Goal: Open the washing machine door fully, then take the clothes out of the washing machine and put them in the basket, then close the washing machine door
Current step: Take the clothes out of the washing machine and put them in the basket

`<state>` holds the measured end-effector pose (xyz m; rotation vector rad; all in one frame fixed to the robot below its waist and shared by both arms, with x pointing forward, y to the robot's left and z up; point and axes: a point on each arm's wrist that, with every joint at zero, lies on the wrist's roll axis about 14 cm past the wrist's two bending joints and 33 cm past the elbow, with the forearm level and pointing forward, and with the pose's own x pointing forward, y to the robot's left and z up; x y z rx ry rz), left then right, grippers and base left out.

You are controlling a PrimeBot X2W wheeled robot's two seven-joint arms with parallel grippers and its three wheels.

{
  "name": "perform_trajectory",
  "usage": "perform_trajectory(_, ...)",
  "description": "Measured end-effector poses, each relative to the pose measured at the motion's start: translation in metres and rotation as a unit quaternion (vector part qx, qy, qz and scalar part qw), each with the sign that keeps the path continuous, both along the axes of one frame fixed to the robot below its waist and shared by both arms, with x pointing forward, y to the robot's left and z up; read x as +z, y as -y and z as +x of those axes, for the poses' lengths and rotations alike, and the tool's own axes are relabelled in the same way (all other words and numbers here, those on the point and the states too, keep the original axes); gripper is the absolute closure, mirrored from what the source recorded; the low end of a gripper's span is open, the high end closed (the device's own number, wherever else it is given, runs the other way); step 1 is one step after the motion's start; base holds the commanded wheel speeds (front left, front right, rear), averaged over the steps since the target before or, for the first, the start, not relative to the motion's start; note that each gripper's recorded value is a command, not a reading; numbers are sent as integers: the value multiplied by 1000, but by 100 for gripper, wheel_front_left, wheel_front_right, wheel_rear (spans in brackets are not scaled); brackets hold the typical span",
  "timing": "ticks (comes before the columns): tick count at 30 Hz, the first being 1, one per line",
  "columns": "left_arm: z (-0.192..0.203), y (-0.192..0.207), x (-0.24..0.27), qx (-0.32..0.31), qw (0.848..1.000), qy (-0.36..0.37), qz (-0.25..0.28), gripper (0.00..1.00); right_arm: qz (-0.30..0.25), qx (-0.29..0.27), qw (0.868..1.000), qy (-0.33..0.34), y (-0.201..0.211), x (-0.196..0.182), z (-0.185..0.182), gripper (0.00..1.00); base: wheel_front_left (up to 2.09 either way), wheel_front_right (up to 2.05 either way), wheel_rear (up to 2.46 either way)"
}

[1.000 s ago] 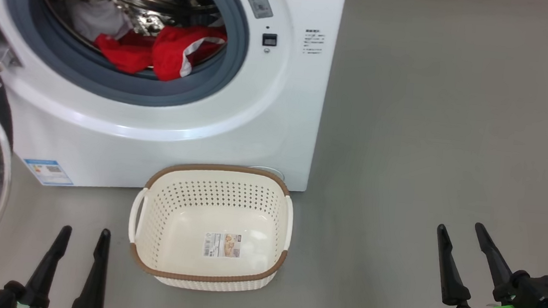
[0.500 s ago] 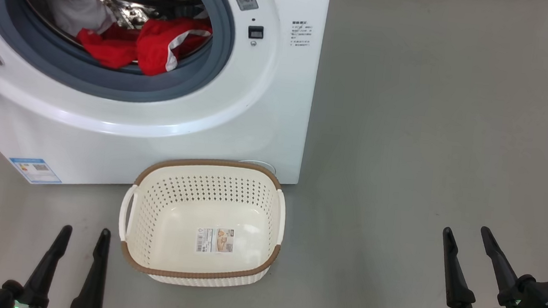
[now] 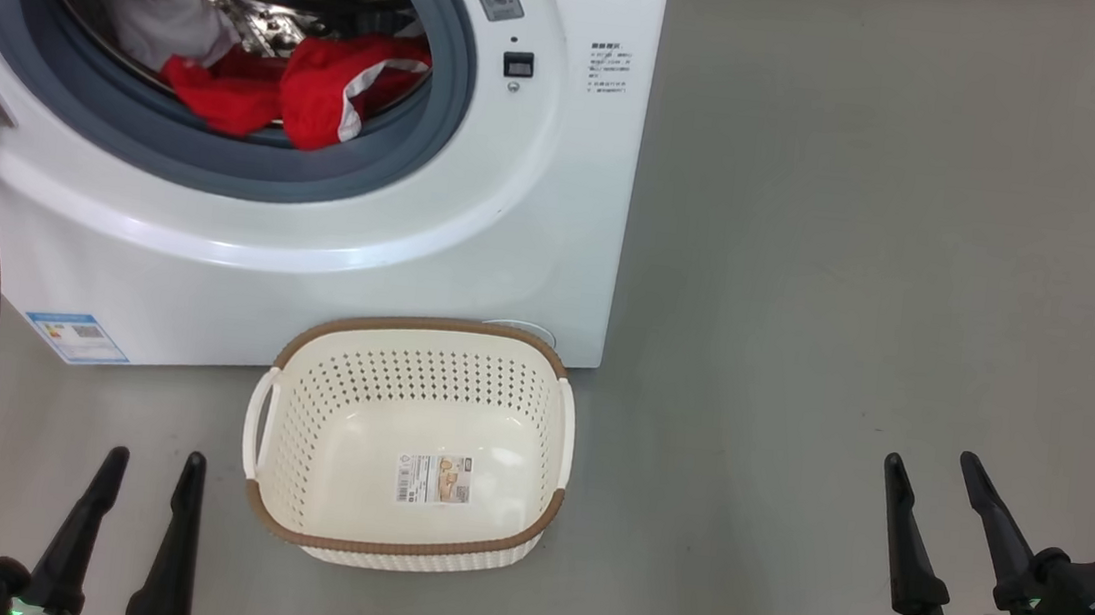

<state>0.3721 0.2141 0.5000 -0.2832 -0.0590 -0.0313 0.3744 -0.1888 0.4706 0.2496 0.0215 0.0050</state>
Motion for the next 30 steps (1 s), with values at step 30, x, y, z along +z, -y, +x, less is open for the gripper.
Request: perform_trajectory(30, 1, -2, 0, -1, 1000, -1, -6, 0, 2, 12, 1000, -3, -8, -2, 2, 0, 94, -95, 1)
